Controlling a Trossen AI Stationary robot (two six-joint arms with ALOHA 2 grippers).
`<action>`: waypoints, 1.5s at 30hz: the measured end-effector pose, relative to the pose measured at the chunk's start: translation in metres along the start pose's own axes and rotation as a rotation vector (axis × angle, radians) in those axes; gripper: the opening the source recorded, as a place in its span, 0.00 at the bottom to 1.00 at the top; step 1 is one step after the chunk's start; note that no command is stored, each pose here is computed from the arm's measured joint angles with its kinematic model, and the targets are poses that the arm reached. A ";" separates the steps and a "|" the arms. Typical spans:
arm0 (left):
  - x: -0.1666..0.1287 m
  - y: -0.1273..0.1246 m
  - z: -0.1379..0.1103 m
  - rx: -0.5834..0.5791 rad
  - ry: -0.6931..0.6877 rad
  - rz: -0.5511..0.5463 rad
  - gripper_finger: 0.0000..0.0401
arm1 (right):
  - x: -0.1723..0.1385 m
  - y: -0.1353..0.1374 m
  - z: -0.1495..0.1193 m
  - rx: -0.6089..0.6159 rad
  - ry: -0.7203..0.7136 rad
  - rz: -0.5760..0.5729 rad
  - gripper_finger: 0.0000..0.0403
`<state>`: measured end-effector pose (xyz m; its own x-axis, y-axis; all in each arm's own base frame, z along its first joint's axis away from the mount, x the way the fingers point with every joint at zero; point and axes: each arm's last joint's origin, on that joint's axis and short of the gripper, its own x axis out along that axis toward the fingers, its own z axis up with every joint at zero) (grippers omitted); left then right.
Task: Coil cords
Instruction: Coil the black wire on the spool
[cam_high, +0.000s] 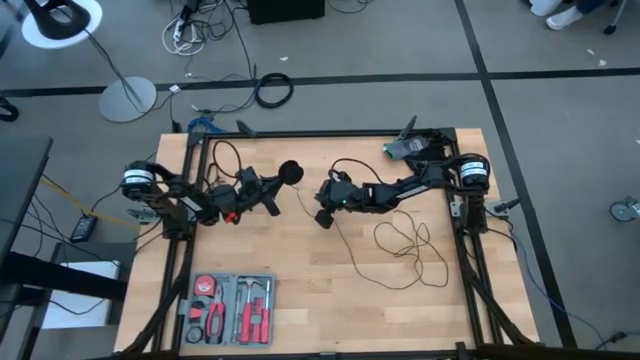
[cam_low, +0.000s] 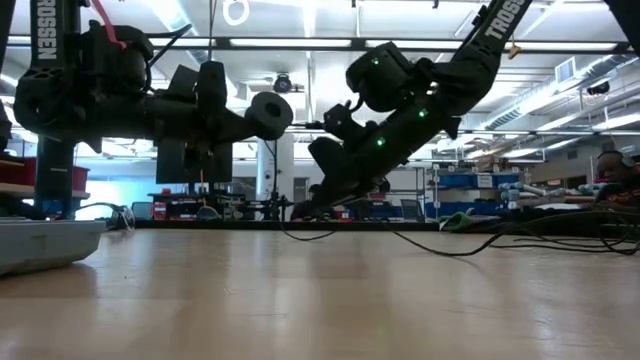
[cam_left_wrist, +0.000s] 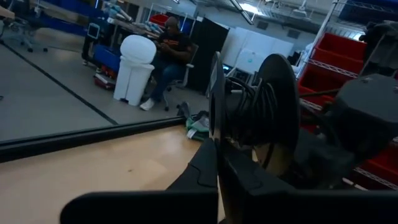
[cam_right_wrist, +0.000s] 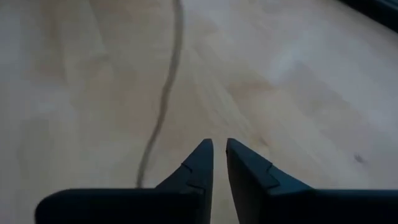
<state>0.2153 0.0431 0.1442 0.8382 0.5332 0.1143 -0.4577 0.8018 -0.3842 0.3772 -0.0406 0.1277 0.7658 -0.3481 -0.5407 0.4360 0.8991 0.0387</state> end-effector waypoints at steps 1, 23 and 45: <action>0.000 0.000 0.000 0.000 0.000 0.000 0.01 | 0.000 0.002 0.000 0.000 -0.008 0.008 0.12; -0.001 0.001 -0.002 0.014 0.020 -0.007 0.01 | 0.010 0.003 -0.045 0.135 -0.351 0.167 0.25; -0.001 0.000 -0.001 0.010 0.013 -0.027 0.01 | 0.037 0.009 -0.030 0.012 -0.353 0.096 0.48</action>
<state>0.2148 0.0423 0.1433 0.8542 0.5076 0.1125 -0.4375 0.8186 -0.3722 0.3952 -0.0376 0.0834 0.9186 -0.3344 -0.2108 0.3582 0.9297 0.0860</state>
